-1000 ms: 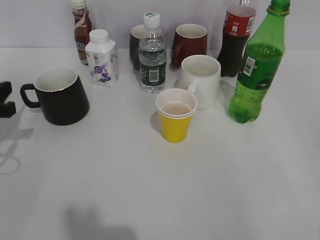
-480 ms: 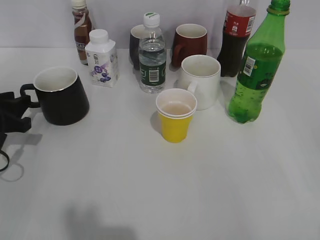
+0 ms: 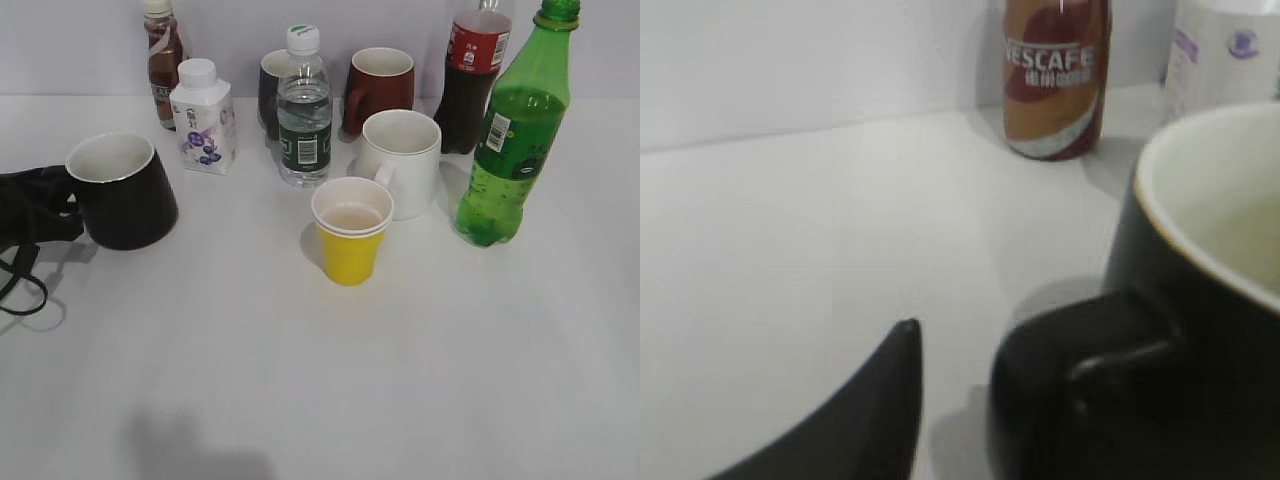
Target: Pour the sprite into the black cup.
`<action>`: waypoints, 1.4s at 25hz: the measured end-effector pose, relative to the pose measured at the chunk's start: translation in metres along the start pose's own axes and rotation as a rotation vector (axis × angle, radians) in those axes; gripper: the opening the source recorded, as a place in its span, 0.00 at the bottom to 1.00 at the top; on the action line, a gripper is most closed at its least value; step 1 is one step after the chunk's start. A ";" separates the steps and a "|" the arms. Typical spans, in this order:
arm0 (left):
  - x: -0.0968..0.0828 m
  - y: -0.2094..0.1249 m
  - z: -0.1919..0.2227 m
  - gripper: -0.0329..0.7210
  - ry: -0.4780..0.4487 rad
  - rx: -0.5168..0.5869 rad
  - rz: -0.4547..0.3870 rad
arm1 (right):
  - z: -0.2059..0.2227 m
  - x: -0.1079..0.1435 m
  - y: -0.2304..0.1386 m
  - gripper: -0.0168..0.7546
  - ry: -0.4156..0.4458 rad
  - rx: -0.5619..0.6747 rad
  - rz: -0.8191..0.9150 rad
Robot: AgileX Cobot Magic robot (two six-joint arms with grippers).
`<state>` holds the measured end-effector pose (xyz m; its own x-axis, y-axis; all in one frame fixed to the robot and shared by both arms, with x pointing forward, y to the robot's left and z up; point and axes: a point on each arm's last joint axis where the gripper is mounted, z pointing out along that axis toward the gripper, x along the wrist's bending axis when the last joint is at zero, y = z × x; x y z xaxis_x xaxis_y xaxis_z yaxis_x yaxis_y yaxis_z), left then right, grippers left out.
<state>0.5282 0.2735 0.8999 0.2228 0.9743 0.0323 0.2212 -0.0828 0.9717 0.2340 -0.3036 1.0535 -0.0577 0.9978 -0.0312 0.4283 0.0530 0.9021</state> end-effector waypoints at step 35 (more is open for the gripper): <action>-0.003 0.081 -0.022 0.10 -0.050 -0.173 0.103 | 0.201 0.023 0.082 0.77 0.118 -0.411 0.158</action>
<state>0.5241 0.2682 0.9838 0.2838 0.9506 0.1262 0.0289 -0.1400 0.9897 0.4491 -0.2680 1.0401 -0.1332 0.9799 0.1488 0.0481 -0.1435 0.9885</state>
